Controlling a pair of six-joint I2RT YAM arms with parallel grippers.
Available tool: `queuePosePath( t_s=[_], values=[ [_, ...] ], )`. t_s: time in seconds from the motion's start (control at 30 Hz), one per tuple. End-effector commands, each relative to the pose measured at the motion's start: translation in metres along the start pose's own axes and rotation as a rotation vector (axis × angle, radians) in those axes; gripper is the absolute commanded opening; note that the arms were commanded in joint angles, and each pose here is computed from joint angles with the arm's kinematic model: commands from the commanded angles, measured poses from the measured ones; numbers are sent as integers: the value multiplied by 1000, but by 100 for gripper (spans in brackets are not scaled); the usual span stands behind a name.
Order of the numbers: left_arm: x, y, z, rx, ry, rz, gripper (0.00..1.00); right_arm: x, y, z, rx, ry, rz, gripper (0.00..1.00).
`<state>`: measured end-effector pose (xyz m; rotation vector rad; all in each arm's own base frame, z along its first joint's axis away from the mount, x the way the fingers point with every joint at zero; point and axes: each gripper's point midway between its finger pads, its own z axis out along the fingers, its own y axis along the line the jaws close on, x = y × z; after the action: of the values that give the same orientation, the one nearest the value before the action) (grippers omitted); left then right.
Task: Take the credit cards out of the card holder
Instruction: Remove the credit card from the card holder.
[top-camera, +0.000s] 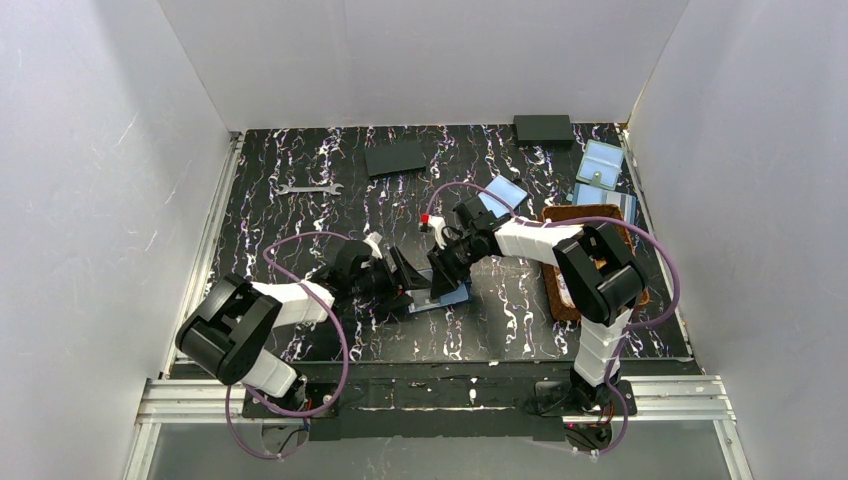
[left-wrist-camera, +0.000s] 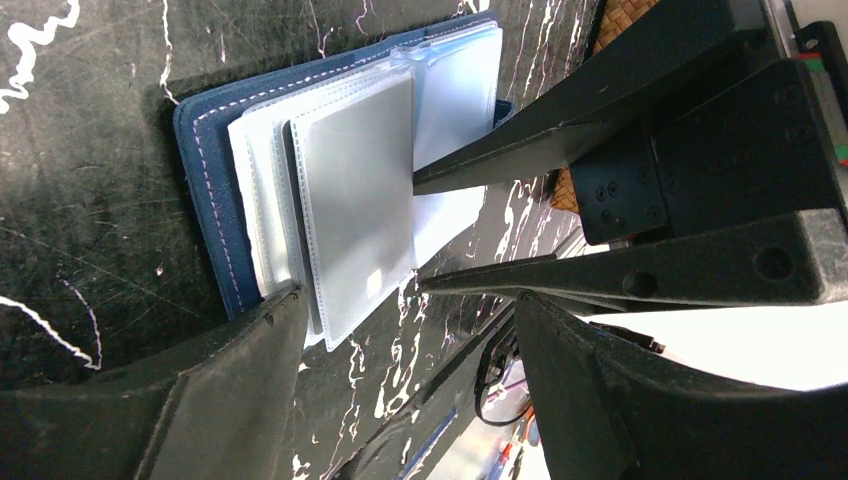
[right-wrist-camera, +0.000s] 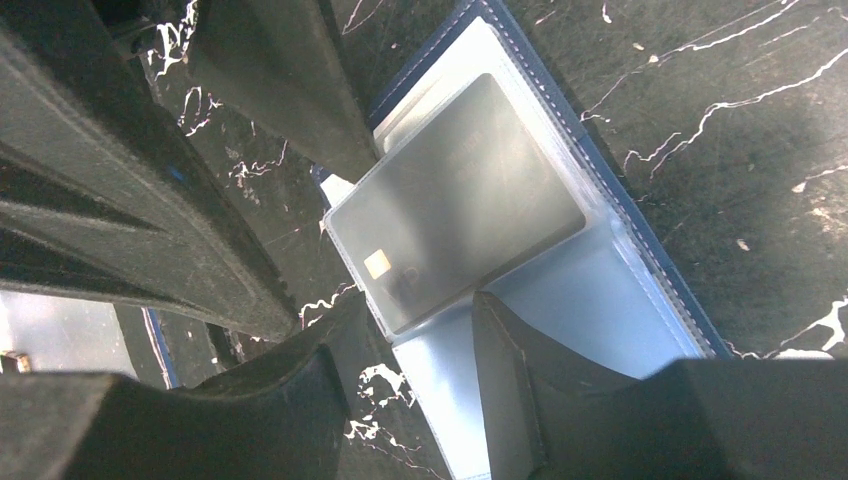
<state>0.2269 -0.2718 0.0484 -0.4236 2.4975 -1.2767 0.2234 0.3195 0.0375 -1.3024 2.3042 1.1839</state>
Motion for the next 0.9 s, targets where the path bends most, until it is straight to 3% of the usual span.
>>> queuePosePath(
  t_s=[0.0, 0.5, 0.87],
  values=[
    [-7, -13, 3, 29, -8, 39, 74, 15, -6, 9, 8, 57, 38, 53],
    [-16, -43, -11, 146, -73, 97, 69, 9, -1, 3, -53, 31, 77, 57],
    [-22, -64, 1, 229, -51, 109, 69, -7, 8, -20, -174, -66, 148, 73]
  ],
)
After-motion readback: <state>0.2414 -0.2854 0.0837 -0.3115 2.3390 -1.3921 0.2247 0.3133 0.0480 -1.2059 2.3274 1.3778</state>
